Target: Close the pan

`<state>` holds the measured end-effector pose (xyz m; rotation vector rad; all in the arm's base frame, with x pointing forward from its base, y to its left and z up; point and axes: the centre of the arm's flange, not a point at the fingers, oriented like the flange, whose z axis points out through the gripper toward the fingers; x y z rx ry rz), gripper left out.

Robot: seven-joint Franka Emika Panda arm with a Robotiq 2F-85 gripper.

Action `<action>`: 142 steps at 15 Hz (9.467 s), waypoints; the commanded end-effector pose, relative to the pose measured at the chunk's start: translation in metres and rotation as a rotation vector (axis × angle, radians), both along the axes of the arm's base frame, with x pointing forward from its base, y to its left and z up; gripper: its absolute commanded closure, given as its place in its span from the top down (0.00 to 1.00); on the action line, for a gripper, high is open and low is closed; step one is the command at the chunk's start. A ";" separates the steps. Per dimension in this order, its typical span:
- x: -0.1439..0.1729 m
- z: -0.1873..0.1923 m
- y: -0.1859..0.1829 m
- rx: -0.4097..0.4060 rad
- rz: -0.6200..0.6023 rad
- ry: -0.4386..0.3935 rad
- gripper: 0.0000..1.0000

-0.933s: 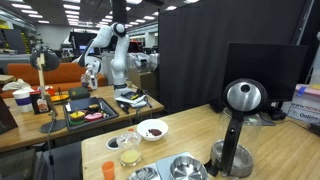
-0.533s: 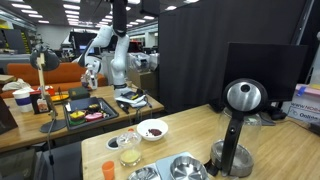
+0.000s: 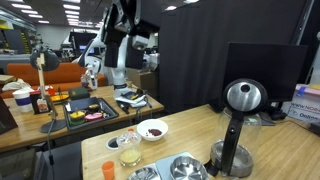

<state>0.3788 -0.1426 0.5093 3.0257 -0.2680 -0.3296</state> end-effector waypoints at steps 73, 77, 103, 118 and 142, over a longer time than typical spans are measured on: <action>0.009 -0.301 0.057 0.020 -0.809 -0.249 1.00; 0.010 -0.295 0.054 0.012 -0.782 -0.227 1.00; 0.031 -0.374 0.048 0.053 -1.290 -0.223 1.00; 0.039 -0.379 0.047 0.058 -1.307 -0.220 0.46; 0.033 -0.327 0.056 0.096 -1.259 -0.338 0.01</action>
